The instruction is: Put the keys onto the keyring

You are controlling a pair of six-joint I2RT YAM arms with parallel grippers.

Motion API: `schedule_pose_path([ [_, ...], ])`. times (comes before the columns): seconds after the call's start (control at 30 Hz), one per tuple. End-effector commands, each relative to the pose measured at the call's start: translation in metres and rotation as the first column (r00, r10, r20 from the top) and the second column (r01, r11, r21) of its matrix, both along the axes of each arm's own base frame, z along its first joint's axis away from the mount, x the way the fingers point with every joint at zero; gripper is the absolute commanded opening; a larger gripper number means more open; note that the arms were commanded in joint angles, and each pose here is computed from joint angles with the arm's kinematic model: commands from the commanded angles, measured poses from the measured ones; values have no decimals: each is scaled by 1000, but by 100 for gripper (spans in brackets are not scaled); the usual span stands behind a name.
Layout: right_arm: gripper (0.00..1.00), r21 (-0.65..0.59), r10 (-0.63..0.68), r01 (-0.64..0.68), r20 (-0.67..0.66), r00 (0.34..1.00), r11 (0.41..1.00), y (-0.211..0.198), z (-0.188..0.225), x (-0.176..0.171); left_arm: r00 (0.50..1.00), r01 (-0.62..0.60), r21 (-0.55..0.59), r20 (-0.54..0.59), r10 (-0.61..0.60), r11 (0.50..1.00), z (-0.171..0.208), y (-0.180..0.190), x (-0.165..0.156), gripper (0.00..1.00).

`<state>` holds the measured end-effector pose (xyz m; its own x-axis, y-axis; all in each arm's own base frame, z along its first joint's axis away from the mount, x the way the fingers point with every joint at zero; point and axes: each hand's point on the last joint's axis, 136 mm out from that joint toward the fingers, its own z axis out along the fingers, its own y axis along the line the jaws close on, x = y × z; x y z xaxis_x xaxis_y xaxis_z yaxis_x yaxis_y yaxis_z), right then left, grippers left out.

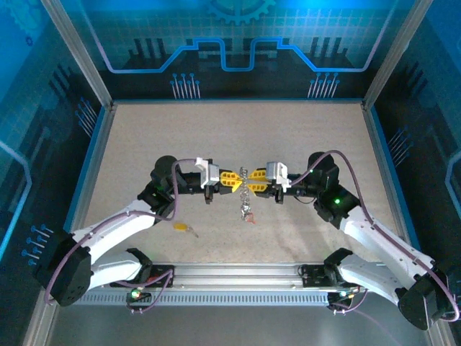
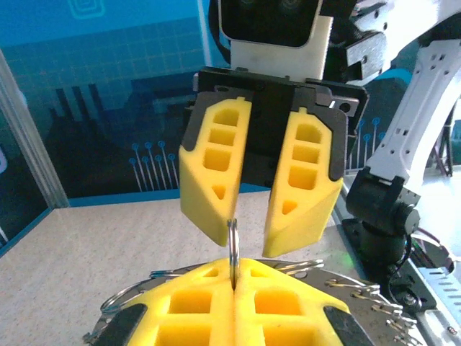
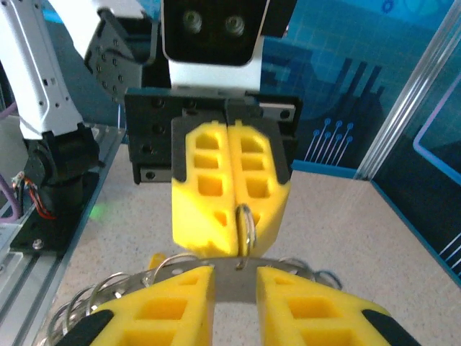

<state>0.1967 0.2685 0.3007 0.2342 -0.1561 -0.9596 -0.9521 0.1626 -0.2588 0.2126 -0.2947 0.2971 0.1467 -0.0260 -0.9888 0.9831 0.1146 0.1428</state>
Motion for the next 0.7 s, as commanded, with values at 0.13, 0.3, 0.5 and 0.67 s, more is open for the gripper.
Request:
schedule_pose_path([
  [0.13,22,53,16,-16,-4,1000,998,1,14,1,997,61,-56,50,-59,997,17,-1,-10,0],
  [0.3,24,63,27,-25,-31,999,998,3,14,3,995,93,-58,41,-91,994,19,-3,-14,0],
  [0.5,20,64,57,-55,-37,998,996,6,17,1,994,98,-58,45,-95,994,21,-5,-15,0],
  [0.67,7,56,58,-56,-37,998,997,8,14,1,994,97,-61,51,-94,993,21,-7,-13,0],
])
